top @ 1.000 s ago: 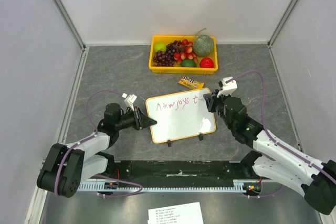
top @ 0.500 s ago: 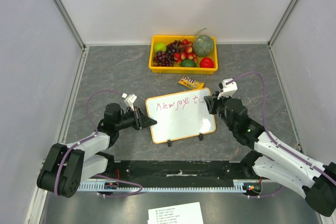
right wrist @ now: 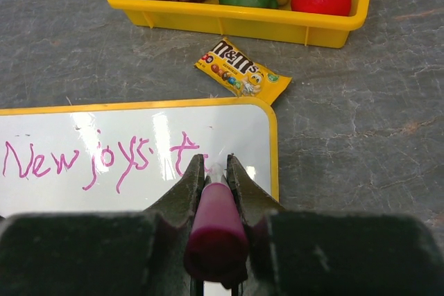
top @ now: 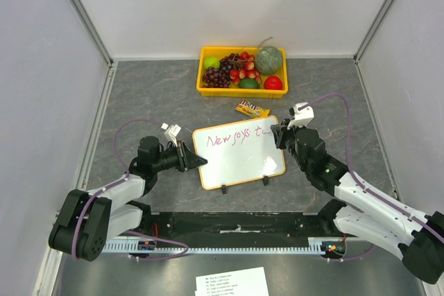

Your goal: Write a sentence on the whiteboard

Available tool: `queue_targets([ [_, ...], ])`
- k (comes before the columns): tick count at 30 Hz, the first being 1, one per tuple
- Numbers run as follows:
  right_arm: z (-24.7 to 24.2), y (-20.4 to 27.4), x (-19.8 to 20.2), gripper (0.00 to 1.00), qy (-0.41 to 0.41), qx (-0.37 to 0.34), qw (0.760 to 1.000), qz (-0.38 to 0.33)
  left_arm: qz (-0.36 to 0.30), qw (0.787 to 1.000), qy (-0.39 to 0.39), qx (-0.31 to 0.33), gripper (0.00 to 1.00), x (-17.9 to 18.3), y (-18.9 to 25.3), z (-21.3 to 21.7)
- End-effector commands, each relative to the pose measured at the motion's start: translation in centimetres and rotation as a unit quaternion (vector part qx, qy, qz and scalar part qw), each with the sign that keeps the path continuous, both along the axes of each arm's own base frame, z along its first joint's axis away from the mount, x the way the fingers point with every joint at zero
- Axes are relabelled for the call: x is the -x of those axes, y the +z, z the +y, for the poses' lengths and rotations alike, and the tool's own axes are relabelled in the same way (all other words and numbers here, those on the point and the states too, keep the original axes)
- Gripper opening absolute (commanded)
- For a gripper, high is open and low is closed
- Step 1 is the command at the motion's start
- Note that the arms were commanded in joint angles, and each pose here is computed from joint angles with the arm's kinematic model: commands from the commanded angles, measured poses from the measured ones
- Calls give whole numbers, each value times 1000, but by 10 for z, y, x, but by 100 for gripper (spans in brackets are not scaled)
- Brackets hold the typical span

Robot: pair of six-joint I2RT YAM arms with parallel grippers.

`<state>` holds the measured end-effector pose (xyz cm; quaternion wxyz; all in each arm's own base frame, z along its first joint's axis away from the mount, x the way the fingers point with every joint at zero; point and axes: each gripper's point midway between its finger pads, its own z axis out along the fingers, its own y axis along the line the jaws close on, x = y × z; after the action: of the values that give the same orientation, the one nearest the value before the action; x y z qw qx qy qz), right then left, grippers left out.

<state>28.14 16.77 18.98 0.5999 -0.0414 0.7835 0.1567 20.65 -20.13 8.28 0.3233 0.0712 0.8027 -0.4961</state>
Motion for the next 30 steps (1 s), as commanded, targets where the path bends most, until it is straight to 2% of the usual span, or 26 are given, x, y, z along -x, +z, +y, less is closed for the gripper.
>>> queue_targets([
  [1,-6,17,-12,0,-30,4,999,-20,-27,999,15,-24,2,-11,-1,4],
  [7,0,26,-17,0,-25,-2,999,-26,-27,999,14,-25,2,-12,-1,4],
  [21,12,12,-4,0,19,-11,1000,3,-27,999,16,-26,2,-12,-2,4],
  [30,14,59,7,0,44,-59,996,-49,-26,999,18,-27,2,-13,-2,5],
])
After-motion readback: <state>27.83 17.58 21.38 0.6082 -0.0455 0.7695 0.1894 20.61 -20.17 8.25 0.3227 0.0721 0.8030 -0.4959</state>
